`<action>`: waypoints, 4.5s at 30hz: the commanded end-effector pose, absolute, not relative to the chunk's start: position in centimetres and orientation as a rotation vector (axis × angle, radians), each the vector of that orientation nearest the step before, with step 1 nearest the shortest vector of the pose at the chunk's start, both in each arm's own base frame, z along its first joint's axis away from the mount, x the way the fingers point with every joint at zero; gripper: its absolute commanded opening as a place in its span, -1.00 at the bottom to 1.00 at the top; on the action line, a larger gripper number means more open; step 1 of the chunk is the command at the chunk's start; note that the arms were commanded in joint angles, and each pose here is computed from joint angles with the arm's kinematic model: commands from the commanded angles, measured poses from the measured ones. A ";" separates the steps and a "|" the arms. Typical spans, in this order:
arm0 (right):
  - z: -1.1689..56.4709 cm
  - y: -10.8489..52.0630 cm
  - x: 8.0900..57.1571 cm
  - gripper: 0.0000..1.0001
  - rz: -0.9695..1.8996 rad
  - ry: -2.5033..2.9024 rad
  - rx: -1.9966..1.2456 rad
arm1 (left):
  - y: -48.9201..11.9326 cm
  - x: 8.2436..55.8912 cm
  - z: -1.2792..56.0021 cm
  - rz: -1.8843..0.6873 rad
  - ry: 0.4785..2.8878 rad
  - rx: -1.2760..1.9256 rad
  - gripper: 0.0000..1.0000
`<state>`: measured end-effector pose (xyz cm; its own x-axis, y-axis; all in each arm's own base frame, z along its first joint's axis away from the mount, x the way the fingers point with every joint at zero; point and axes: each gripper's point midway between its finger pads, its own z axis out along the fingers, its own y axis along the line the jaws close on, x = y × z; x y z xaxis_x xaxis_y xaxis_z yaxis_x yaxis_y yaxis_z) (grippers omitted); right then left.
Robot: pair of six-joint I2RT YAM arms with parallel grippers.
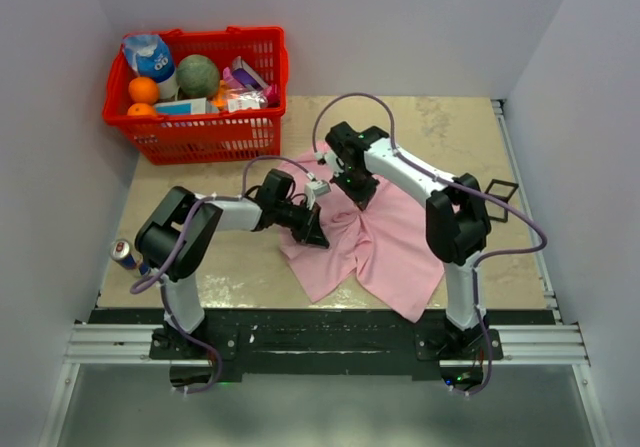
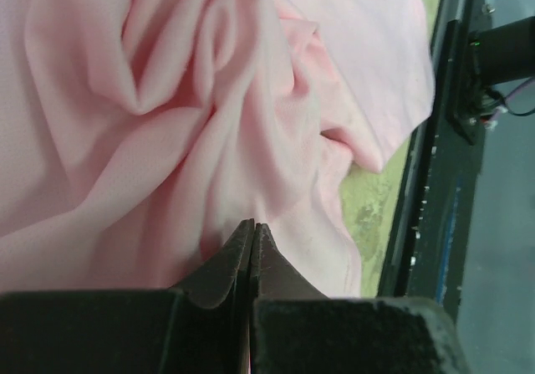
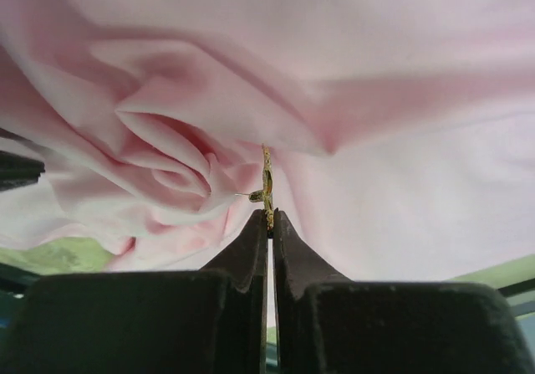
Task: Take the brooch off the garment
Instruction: Remove the brooch from the clothes, then close the brooch.
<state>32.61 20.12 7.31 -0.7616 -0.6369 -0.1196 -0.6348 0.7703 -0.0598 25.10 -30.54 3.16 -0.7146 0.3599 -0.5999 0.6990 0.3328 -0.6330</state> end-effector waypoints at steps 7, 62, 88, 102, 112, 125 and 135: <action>11.5 21.7 37.3 -1.00 -0.524 2.331 -1.485 | -30.3 25.1 8.3 -1.572 2.124 0.915 -1.00; 10.2 18.1 40.8 -1.00 -1.253 1.836 -1.566 | -26.2 21.2 -4.6 -0.060 1.500 2.260 -0.82; 12.9 22.0 41.9 -1.00 -0.249 2.425 -1.074 | -23.7 17.7 1.9 -0.280 1.774 1.918 -0.92; 18.5 26.2 25.4 -1.00 1.365 2.477 -1.129 | -26.3 25.8 21.1 -0.468 1.683 1.325 -0.26; 13.9 26.4 25.5 -1.00 1.803 2.551 -0.868 | -25.4 24.2 18.9 -1.010 1.908 1.063 -0.40; 15.9 26.9 25.4 -1.00 1.955 2.487 -0.746 | -28.6 22.4 15.1 -1.457 1.983 0.919 -1.00; 18.0 27.1 25.3 -1.00 1.946 2.437 -0.748 | -30.1 23.5 15.2 -1.573 1.956 0.855 -1.00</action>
